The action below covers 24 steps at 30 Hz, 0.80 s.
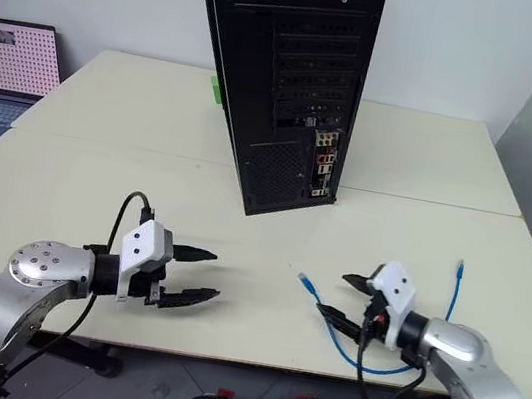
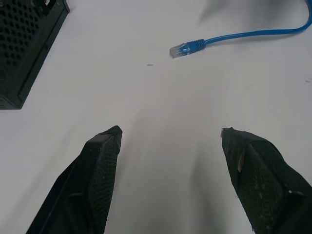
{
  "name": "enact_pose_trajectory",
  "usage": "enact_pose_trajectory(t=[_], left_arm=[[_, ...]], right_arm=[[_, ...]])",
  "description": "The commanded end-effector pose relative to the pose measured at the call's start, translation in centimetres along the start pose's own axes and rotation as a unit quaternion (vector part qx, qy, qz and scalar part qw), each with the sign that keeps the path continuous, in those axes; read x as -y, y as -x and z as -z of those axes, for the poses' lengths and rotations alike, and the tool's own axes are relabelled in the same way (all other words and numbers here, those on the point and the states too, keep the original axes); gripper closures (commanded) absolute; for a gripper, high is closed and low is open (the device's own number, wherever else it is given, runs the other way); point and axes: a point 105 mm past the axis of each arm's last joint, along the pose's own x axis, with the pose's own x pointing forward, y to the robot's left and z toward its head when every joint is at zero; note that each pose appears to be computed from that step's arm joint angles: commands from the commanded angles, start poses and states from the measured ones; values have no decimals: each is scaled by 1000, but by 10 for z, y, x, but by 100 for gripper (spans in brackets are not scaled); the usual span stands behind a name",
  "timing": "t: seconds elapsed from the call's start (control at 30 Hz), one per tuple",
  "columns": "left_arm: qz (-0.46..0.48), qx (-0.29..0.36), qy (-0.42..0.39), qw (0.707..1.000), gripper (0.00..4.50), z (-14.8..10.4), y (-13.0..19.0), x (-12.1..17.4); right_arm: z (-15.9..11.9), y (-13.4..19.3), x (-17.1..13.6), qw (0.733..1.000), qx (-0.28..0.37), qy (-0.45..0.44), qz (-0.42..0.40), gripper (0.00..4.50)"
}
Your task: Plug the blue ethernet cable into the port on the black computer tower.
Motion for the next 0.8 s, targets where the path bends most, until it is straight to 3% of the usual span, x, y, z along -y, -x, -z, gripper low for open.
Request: enact_pose_trajectory(t=[0.03,0.23,0.33,0.8], left_arm=[[19,-4,-33,999,103,-5,1,1],[35,1,-45,998,103,-10,-4,4],[43,3,-50,998,103,-11,-8,7],[49,22,-68,996,103,-19,-28,0]], right_arm=[[3,-23,-5,1000,-11,8,-4,62],[25,-40,-3,999,-48,1,11,62],[27,-41,0,998,-56,3,20,108],[22,-34,10,996,-74,46,30,447]])
